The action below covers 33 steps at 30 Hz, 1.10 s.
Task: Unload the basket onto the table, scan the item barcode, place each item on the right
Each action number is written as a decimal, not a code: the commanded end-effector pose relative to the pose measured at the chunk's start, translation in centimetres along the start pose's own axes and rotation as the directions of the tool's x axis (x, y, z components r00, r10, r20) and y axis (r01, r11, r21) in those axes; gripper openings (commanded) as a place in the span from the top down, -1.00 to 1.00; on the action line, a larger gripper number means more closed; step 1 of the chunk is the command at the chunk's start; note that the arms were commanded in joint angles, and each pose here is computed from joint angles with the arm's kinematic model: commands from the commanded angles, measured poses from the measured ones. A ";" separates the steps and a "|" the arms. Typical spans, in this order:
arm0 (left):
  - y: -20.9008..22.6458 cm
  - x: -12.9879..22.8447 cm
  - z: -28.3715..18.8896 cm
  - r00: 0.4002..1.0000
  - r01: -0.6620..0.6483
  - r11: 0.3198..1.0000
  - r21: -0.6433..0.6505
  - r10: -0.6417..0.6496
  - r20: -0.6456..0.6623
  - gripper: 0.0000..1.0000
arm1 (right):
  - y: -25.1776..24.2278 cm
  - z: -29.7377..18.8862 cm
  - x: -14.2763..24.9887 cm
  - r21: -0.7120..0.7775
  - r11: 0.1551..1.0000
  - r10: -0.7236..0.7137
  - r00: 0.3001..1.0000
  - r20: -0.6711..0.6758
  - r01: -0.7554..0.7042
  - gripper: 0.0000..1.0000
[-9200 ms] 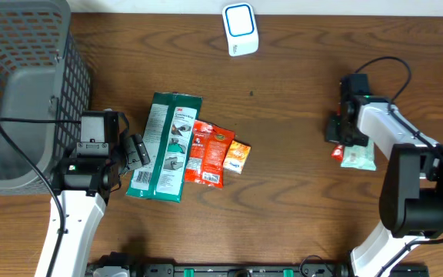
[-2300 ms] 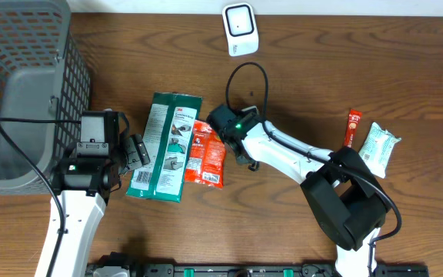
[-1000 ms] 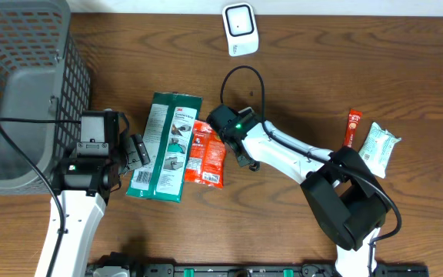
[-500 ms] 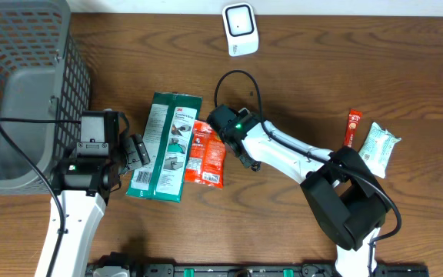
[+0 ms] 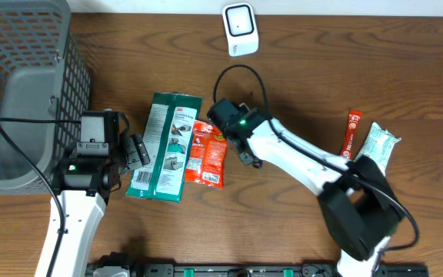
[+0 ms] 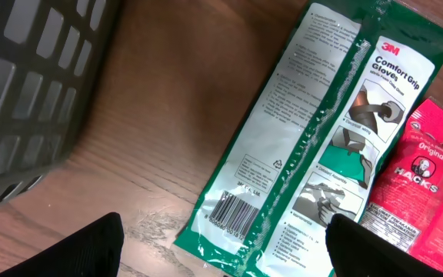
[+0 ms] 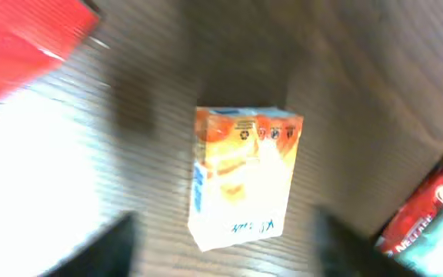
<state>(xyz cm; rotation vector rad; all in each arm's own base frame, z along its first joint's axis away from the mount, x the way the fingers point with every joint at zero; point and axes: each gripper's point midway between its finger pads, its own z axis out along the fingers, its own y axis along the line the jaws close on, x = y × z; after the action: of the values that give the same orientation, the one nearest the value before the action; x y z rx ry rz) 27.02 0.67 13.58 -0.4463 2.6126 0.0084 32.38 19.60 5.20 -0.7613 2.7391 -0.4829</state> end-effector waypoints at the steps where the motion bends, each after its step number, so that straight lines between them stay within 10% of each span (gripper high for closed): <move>1: -0.2 -0.5 -0.3 1.000 0.006 1.000 0.010 -0.006 0.013 -0.70 | 1.3 -1.8 -0.8 -0.103 0.995 0.012 0.999 0.037 -0.008 -0.98; 7: -0.2 -0.6 -0.3 1.000 0.007 1.000 0.010 -0.007 0.015 -0.70 | 1.3 -1.7 -0.6 -0.105 0.993 0.050 0.999 0.023 -0.047 -0.18; 13: -0.2 -0.6 -0.3 1.000 0.006 1.000 0.011 -0.007 0.015 -0.70 | 0.0 -1.4 -0.4 -0.030 0.982 0.187 0.982 0.022 -0.186 0.21; 33: -0.2 -0.6 -0.3 1.000 0.006 1.000 0.011 -0.007 0.015 -0.71 | 0.2 0.7 0.7 0.122 0.977 0.160 0.981 0.111 -0.174 0.28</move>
<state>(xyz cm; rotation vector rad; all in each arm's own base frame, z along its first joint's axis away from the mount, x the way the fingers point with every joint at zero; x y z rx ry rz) 27.11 0.67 13.63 -0.4464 2.6084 0.0071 32.02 19.47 4.33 -0.5048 2.6672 -0.5118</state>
